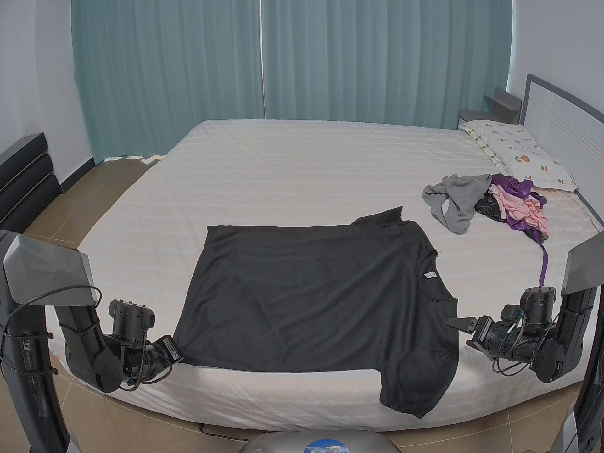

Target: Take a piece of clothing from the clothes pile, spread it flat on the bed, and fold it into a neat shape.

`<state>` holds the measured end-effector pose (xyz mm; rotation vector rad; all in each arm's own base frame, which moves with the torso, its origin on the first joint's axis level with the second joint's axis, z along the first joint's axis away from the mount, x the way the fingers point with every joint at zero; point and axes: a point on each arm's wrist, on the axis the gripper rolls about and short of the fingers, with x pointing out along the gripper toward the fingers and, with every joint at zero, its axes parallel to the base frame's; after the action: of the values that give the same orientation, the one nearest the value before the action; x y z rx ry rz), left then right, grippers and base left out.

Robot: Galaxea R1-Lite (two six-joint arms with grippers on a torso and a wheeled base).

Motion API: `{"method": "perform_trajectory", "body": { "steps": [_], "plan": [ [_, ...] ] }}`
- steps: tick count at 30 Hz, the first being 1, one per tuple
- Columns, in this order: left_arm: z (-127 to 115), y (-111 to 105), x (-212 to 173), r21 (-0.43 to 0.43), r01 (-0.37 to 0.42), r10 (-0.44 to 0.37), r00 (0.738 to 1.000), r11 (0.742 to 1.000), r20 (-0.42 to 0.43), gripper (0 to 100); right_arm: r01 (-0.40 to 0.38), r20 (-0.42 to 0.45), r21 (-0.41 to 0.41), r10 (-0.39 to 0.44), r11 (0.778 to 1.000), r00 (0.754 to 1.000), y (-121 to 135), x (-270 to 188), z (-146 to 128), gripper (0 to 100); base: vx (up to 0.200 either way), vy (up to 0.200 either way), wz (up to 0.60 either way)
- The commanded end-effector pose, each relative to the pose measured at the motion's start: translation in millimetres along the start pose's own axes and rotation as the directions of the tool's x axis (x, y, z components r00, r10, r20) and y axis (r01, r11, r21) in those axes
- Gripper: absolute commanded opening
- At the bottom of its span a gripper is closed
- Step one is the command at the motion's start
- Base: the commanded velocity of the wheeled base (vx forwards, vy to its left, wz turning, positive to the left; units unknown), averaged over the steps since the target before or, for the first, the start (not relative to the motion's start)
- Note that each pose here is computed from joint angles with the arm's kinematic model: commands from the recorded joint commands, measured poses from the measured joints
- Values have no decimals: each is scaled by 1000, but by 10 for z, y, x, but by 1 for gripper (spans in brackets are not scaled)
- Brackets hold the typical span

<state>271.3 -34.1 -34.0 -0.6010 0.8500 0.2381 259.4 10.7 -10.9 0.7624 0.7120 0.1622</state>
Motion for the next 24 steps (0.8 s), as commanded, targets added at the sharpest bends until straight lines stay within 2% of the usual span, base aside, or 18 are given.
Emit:
{"method": "perform_trajectory", "body": {
  "steps": [1,5,15,24],
  "plan": [
    [-31,41,-51,0,-13,13,1000,1000,-11,0,9,-31,1,-9,1000,999,-22,61,-64,100,0,0,0],
    [-14,57,-118,20,-13,13,1000,1000,-3,0,8,-50,-4,-8,1000,999,-40,157,-96,100,0,0,0],
    [11,76,-74,9,-18,18,1000,1000,1,0,13,-75,-9,-14,1000,997,-81,311,-139,100,0,0,0],
    [8,83,-73,5,-20,20,1000,1000,-2,0,32,-63,-34,-34,999,997,-100,243,-127,100,0,0,0]
  ]
}}
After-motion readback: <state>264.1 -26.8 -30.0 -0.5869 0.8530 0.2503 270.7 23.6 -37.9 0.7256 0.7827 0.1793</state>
